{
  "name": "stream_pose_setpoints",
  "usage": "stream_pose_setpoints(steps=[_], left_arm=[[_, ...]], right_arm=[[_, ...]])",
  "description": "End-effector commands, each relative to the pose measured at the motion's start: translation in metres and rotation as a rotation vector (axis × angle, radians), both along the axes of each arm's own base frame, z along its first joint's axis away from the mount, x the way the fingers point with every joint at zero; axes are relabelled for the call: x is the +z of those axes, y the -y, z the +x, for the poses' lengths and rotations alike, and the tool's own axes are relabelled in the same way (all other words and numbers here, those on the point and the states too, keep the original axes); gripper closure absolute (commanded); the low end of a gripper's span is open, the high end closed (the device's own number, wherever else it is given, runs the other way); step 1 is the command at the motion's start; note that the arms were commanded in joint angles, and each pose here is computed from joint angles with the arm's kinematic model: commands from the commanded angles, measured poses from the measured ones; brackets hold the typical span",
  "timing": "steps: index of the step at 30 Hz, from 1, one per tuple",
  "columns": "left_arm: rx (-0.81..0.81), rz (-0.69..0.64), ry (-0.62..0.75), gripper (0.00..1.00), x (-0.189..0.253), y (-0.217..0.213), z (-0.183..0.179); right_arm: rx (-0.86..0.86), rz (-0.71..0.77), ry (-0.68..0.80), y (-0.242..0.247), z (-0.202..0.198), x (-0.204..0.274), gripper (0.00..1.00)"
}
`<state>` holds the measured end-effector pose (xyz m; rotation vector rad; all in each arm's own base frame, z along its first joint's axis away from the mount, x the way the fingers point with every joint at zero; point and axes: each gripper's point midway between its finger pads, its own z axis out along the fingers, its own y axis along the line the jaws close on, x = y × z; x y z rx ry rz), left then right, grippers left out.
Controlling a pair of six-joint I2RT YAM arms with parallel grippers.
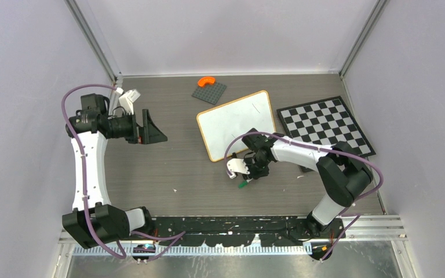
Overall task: Write a sentence on the whiteboard
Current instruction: Open the whiteboard marker at the center of the board.
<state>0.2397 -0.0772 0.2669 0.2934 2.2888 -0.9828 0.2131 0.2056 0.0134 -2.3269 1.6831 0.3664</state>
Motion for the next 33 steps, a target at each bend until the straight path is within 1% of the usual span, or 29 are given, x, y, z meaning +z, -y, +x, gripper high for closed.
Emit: stream_pose_setpoints(steps=[1,3,5,8,10,14,17,19,22,26,28,30,33], left_arm=[[-0.059,0.013,0.064,0.00,0.014,0.008,-0.009],[-0.077,0.015,0.072,0.00,0.014,0.012,-0.012],[-0.095,0.015,0.077,0.00,0.014,0.016,-0.015],[-0.131,-0.007,0.082,0.00,0.016,0.025,-0.018],[-0.173,-0.023,0.080,0.00,0.016,0.034,-0.023],[-0.315,-0.026,0.115,0.01,0.015,0.059,-0.043],[-0.366,-0.018,0.192,0.01,0.017,0.071,-0.047],[-0.441,0.006,0.258,0.01,0.025,0.075,-0.060],[-0.588,0.074,0.383,0.01,0.031,0.080,-0.080],[-0.750,0.114,0.501,0.00,0.032,0.096,-0.100],[-0.820,0.144,0.564,0.02,0.029,0.107,-0.105],[-0.873,0.200,0.635,0.04,0.025,0.118,-0.105],[-0.944,0.274,0.731,0.07,0.021,0.132,-0.105]], right_arm=[[-0.034,-0.026,-0.006,0.002,-0.005,-0.017,0.89],[-0.093,0.005,-0.010,-0.004,-0.004,-0.005,0.99],[-0.186,0.048,-0.018,-0.013,0.000,0.014,1.00],[-0.310,0.099,-0.073,-0.026,-0.002,0.046,1.00],[-0.372,0.158,-0.152,-0.038,-0.012,0.070,1.00],[-0.513,0.267,-0.349,-0.061,-0.036,0.113,1.00],[-0.591,0.333,-0.493,-0.076,-0.052,0.139,1.00],[-0.627,0.366,-0.590,-0.083,-0.062,0.154,1.00],[-0.642,0.411,-0.714,-0.092,-0.077,0.173,1.00],[-0.583,0.436,-0.790,-0.091,-0.093,0.192,1.00],[-0.551,0.441,-0.868,-0.094,-0.103,0.202,1.00],[-0.539,0.430,-0.950,-0.097,-0.109,0.211,1.00],[-0.509,0.414,-1.025,-0.098,-0.115,0.222,1.00]])
